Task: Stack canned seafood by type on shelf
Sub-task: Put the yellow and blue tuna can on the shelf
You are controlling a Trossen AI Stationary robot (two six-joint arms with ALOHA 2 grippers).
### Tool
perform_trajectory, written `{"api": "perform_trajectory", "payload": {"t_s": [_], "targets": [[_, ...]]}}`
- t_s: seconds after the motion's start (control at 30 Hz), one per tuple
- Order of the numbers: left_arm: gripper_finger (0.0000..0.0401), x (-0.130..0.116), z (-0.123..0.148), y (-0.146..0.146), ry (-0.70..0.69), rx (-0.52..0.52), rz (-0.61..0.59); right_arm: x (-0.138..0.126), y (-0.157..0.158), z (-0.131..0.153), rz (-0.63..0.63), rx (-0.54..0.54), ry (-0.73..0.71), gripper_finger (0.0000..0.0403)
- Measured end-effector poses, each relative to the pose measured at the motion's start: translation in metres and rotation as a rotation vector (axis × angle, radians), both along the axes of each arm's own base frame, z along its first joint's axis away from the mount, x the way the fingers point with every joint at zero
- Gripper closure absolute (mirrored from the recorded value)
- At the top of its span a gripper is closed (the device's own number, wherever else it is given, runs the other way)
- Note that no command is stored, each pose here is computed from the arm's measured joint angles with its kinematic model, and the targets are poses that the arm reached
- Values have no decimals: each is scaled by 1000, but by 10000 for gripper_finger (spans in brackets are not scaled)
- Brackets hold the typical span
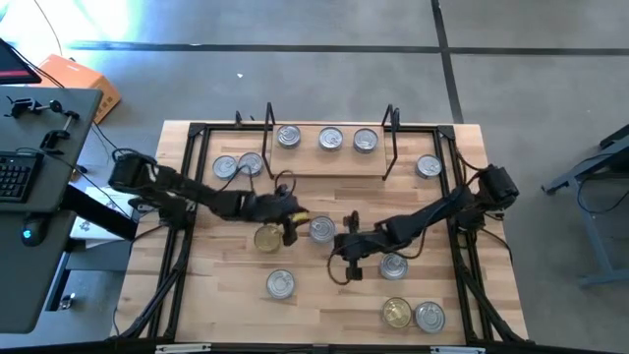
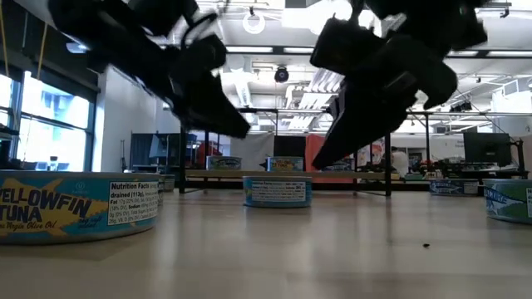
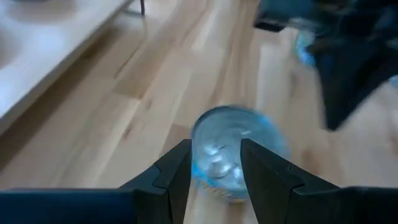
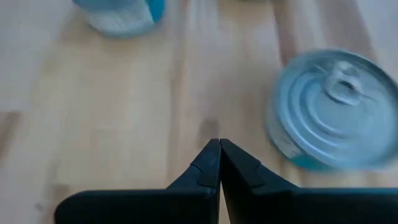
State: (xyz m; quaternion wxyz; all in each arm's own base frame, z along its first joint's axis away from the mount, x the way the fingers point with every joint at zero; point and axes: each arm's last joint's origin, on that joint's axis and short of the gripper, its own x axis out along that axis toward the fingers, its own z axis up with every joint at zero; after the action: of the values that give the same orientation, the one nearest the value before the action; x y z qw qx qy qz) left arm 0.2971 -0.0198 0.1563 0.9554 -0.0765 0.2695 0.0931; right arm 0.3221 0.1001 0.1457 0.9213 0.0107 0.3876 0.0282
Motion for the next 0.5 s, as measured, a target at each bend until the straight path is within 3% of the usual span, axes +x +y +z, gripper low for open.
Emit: {"api": "perform_trajectory", "payload": {"t_s": [0.13, 0.23, 0.33, 0.5], "targets": [[273, 7, -19, 22, 56, -40, -33, -7, -16, -15, -62, 78, -116, 403], [273, 10, -34, 32, 86, -65, -58, -12, -29, -23, -117, 84, -117, 403], [273, 11, -45, 34, 112, -96, -88, -16, -43, -30, -214, 51, -76, 403], [273, 11, -37, 17, 82, -201, -137, -22, -65, -33, -527, -87, -4, 403]]}}
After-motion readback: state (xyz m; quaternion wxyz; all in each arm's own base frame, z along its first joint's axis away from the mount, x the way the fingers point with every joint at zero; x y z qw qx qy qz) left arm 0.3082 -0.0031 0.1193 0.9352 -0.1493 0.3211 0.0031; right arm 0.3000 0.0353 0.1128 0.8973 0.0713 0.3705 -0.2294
